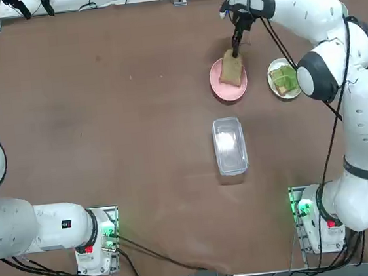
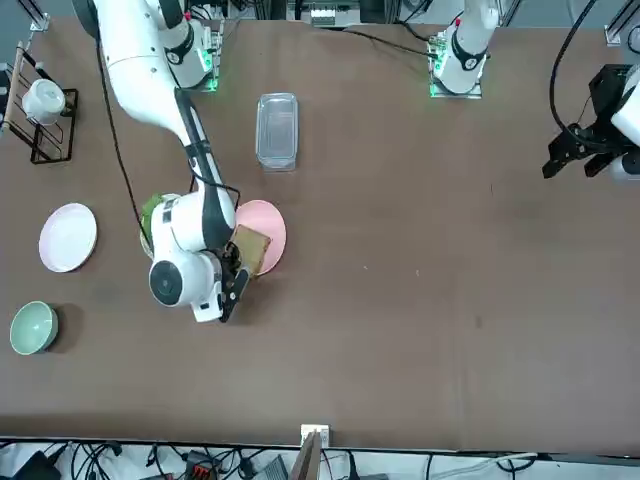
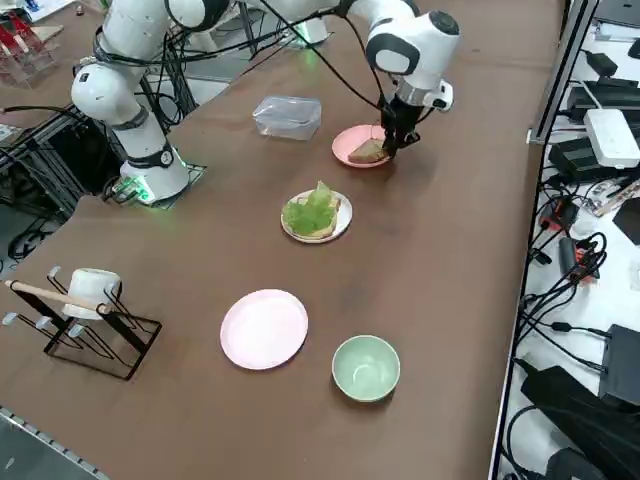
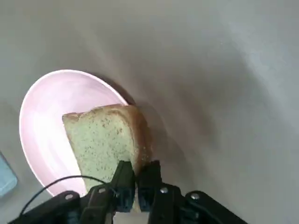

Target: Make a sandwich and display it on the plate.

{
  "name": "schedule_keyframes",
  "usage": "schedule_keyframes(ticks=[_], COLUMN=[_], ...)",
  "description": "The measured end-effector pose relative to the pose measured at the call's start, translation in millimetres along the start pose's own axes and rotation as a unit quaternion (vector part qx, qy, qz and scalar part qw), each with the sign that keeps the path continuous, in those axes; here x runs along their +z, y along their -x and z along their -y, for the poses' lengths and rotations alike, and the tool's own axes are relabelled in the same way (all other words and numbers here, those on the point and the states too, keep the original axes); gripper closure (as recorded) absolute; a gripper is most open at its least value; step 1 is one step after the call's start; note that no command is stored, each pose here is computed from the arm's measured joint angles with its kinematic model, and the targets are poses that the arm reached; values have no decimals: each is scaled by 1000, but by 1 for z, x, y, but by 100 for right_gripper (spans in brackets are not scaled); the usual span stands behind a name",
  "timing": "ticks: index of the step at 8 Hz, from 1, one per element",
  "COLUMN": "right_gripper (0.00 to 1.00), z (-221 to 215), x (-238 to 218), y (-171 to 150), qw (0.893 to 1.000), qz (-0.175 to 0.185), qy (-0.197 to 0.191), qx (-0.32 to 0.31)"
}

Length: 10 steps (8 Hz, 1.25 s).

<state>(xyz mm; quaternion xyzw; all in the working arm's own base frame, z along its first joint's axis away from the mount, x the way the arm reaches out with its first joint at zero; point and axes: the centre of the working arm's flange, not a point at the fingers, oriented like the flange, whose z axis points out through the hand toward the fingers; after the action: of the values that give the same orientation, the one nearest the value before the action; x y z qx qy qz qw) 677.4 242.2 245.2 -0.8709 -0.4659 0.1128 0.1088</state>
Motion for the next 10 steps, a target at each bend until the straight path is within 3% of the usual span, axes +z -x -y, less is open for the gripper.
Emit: schedule_keyframes(ticks=[5, 8, 10], right_gripper=[93, 93, 93], z=[6, -19, -49], x=[-79, -131, -154], y=[24, 74, 127], qw=[999, 994, 984], qz=[-22, -45, -65], qy=[11, 4, -37], qx=[35, 103, 161])
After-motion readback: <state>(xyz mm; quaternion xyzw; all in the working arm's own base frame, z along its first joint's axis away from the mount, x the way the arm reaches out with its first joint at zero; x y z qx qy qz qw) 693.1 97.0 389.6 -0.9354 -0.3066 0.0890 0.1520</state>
